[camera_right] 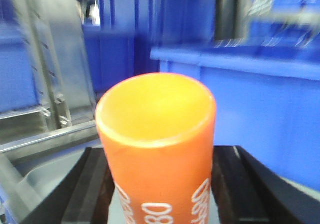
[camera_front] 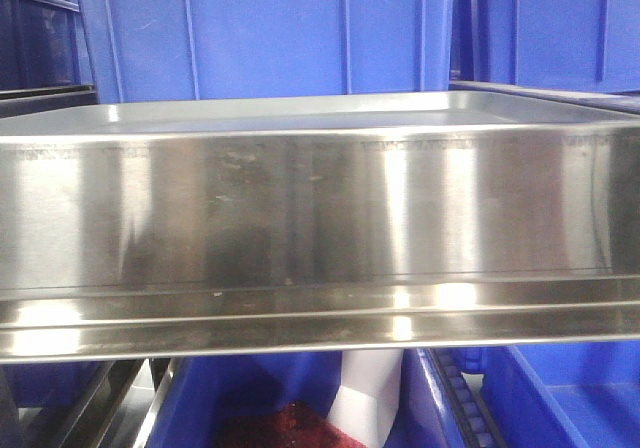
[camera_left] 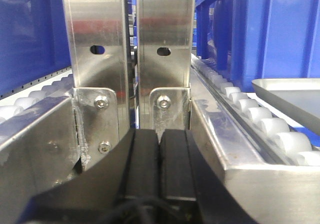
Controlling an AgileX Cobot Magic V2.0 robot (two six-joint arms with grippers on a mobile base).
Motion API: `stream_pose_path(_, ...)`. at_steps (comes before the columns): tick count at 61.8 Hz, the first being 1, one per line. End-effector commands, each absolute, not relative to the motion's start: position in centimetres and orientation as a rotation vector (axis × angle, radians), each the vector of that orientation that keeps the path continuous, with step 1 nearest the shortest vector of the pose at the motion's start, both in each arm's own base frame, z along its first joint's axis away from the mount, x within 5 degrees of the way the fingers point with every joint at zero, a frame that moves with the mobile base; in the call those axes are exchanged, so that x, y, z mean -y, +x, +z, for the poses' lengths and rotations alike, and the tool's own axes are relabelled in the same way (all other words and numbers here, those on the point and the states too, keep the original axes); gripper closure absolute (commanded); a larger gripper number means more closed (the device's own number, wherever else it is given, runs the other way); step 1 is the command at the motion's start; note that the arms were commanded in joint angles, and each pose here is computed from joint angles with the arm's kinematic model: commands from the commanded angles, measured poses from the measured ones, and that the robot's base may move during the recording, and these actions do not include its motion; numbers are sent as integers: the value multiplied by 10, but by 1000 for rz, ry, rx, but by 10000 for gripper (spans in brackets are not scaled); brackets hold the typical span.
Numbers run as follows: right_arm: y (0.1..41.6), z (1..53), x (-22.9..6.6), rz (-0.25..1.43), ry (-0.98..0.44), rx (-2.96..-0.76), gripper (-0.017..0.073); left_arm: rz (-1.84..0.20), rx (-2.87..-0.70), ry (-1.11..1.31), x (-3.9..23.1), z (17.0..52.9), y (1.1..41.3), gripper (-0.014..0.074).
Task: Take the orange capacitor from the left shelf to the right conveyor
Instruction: 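Lift the orange cylinder off the shelf tray with the right gripper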
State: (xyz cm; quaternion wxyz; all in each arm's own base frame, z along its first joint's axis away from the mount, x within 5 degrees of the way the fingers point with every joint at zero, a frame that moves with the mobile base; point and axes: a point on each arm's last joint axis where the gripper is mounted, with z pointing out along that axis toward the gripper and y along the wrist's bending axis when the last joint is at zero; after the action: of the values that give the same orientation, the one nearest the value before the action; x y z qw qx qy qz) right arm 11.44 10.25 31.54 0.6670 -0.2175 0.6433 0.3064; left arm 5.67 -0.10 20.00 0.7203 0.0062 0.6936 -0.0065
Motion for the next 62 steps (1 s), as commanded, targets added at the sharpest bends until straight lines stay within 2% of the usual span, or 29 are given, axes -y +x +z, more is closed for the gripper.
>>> stream_pose_path(1, 93, 330, -82, 682, -465, -1357, 505, -18, -1447, 7, 1, 210, 56, 699)
stream_pose_path(19, 46, 324, -33, 604, -406, -1421, 505, -18, -1447, 7, 1, 210, 56, 699)
stream_pose_path(34, 11, 320, -1, 614, -342, -1312, 505, -18, -1447, 7, 1, 210, 56, 699)
stream_pose_path(62, 17, 319, -5, 599, -355, -1357, 505, -18, -1447, 7, 1, 210, 56, 699)
